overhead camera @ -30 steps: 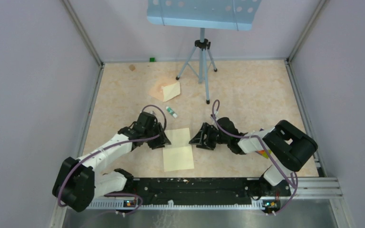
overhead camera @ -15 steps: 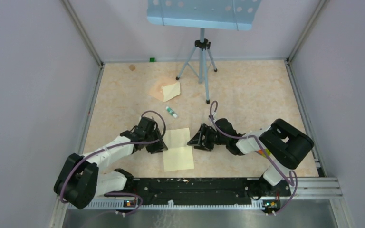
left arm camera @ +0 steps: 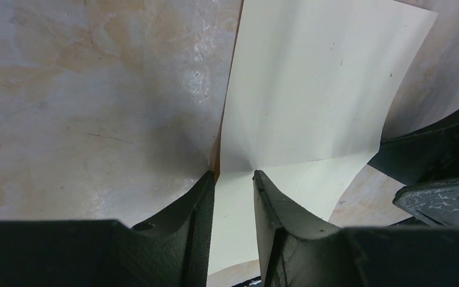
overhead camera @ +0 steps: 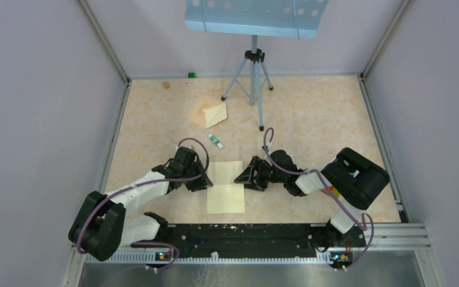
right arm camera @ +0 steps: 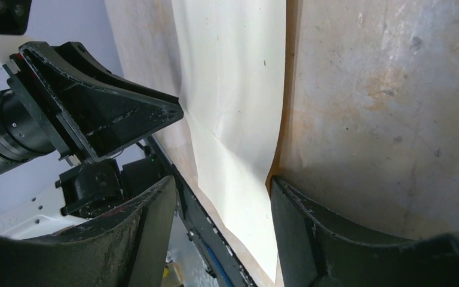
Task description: Place the letter into the envelope and seal it
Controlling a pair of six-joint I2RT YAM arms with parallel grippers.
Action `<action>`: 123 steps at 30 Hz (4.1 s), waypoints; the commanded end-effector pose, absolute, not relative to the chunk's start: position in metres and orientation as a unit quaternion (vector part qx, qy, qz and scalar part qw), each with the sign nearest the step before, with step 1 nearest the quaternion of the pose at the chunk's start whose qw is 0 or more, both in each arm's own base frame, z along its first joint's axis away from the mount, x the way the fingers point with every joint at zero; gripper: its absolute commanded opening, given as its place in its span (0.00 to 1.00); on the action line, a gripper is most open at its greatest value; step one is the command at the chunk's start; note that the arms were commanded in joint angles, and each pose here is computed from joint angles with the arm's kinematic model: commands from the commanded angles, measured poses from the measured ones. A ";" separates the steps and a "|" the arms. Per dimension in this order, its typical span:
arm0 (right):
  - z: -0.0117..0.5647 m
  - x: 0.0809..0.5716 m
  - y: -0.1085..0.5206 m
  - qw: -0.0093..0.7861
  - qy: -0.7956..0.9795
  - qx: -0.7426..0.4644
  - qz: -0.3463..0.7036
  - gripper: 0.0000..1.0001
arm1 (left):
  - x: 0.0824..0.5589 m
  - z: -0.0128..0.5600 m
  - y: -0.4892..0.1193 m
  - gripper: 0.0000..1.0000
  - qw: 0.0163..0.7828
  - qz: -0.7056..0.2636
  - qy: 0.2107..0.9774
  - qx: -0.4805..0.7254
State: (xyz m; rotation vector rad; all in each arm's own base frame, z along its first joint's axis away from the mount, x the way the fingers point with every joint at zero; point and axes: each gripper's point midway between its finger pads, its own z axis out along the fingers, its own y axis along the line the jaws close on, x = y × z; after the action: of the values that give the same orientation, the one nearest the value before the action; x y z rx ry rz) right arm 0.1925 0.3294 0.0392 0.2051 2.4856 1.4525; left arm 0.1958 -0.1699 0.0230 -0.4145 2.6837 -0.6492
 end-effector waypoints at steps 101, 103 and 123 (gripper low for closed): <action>0.290 0.242 0.324 0.455 0.652 0.070 0.602 0.00 | 0.300 0.288 -0.221 0.32 0.309 -0.583 0.647 -0.382; 0.288 0.242 0.325 0.454 0.654 0.070 0.601 0.00 | 0.302 0.287 -0.222 0.27 0.312 -0.583 0.648 -0.378; 0.267 0.233 0.281 0.446 0.745 0.095 0.486 0.84 | 0.314 0.322 -0.212 0.00 0.430 -0.571 0.627 -0.309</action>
State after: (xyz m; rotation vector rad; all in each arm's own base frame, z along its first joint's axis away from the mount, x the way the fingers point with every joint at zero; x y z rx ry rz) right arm 0.2366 0.3005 0.2400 0.2085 1.8624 1.2651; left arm 0.3104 -0.2155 0.2647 -0.8920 1.7509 -1.3642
